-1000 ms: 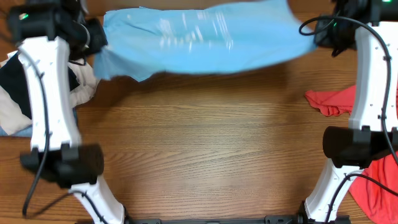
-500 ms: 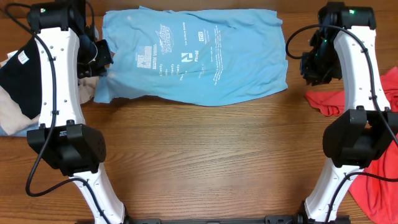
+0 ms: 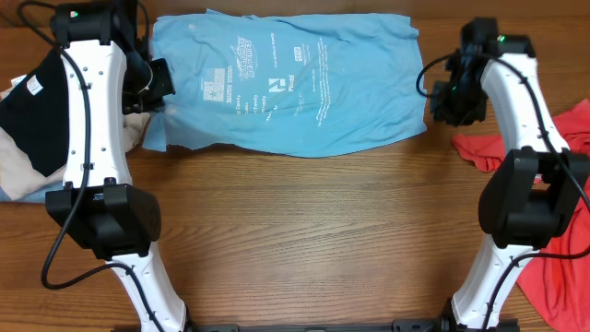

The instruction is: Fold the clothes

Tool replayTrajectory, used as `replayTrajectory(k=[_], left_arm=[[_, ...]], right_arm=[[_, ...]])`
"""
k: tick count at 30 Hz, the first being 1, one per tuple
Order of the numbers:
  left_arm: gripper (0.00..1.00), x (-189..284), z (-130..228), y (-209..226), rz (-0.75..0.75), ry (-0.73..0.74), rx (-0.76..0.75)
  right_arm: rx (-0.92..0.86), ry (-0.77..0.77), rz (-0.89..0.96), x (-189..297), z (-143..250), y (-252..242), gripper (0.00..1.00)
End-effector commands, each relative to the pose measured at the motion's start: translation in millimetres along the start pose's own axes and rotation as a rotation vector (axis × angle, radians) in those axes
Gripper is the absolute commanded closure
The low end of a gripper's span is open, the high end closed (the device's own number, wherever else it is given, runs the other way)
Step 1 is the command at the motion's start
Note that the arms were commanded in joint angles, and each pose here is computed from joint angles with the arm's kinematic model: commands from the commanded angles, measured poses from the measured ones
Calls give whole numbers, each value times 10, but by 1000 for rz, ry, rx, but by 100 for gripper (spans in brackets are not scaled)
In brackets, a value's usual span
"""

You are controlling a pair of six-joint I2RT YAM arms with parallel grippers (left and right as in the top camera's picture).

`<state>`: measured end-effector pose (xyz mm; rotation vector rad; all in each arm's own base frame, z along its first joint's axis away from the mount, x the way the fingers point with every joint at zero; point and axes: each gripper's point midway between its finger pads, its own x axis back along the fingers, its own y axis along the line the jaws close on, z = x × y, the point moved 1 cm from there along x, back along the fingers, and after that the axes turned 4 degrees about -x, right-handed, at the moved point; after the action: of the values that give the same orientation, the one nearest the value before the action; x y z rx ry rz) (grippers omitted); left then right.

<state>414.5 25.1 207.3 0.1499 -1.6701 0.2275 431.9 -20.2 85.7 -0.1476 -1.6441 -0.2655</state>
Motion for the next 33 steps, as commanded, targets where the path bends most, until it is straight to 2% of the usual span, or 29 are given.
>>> replayTrajectory(k=[1,8,13,15,16,23,33], left_arm=[[96,106,-15,-28,-4,-37,-29],[96,106,-23,-44,-3,-42,-32],[96,106,-26,-43,-3,-43,-32],[96,106,-32,-45,-3,-45,-33],[96,105,-36,-46,-2,-47,-33],[96,105,-41,-47,-2,-49,-33],[96,106,-57,-49,-1,-56,-33]], right_arm=[[-3,0,-76,-190,62,63,70],[11,-60,-203,-512,19,233,59],[12,-67,-203,-615,24,222,58],[12,-70,-202,-644,29,218,50],[12,-72,-196,-662,31,205,49],[-26,-91,-115,-719,12,68,49],[-4,-98,-269,-668,-23,339,53]])
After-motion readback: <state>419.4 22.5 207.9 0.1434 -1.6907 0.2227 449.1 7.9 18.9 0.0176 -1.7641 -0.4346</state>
